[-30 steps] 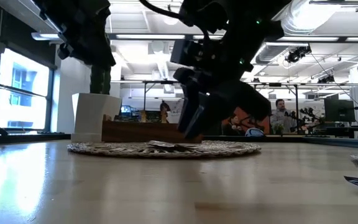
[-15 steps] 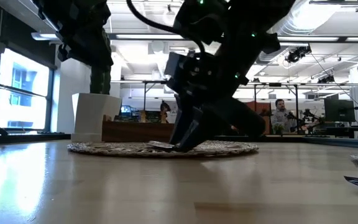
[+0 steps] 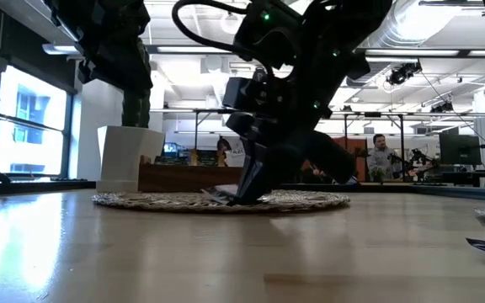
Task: Pick & Place Tea
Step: Put the black tea bag into the left section of the wooden organizer
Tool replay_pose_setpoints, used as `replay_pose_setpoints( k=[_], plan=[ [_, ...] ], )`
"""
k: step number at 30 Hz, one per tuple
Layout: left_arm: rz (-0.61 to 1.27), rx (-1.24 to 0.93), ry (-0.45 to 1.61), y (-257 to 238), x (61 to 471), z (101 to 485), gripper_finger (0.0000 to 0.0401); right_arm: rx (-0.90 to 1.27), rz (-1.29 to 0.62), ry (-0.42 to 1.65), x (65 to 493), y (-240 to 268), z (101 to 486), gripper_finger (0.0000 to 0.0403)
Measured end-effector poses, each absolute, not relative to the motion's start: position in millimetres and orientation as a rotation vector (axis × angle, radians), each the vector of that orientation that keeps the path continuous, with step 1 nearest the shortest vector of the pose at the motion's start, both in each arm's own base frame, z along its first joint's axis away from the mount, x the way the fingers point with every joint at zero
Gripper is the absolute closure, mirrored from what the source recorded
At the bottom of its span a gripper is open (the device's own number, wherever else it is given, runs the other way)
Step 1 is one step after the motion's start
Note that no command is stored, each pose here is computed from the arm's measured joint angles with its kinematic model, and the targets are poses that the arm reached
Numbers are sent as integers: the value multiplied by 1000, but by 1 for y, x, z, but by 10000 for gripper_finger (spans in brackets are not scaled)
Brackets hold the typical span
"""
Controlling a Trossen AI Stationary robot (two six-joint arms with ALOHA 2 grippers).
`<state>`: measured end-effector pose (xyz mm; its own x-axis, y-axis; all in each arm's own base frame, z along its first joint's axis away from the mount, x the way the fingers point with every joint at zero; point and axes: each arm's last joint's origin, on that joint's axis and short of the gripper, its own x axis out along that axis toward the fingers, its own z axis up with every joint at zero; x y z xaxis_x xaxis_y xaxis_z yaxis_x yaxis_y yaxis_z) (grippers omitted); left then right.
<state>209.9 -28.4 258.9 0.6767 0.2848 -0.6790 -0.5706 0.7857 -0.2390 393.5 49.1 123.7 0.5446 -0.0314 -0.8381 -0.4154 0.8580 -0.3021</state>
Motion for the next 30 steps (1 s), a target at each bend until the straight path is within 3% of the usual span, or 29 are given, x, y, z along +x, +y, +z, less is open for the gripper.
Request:
replay_pose_setpoints(
  k=[9,14,20,30],
  plan=[
    [498,-462,671,-28,210,259,259,-580,282,928,387,71,141,399],
    [499,-469,634,-29,212,261,259,-756,295,886,383,85,152,400],
    [572,-417,586,-26,212,263,259,-1100,361,835,375,113,159,400],
    [584,-282,583,-24,213,264,259,-1775,243,834,364,148,169,401]
  ],
)
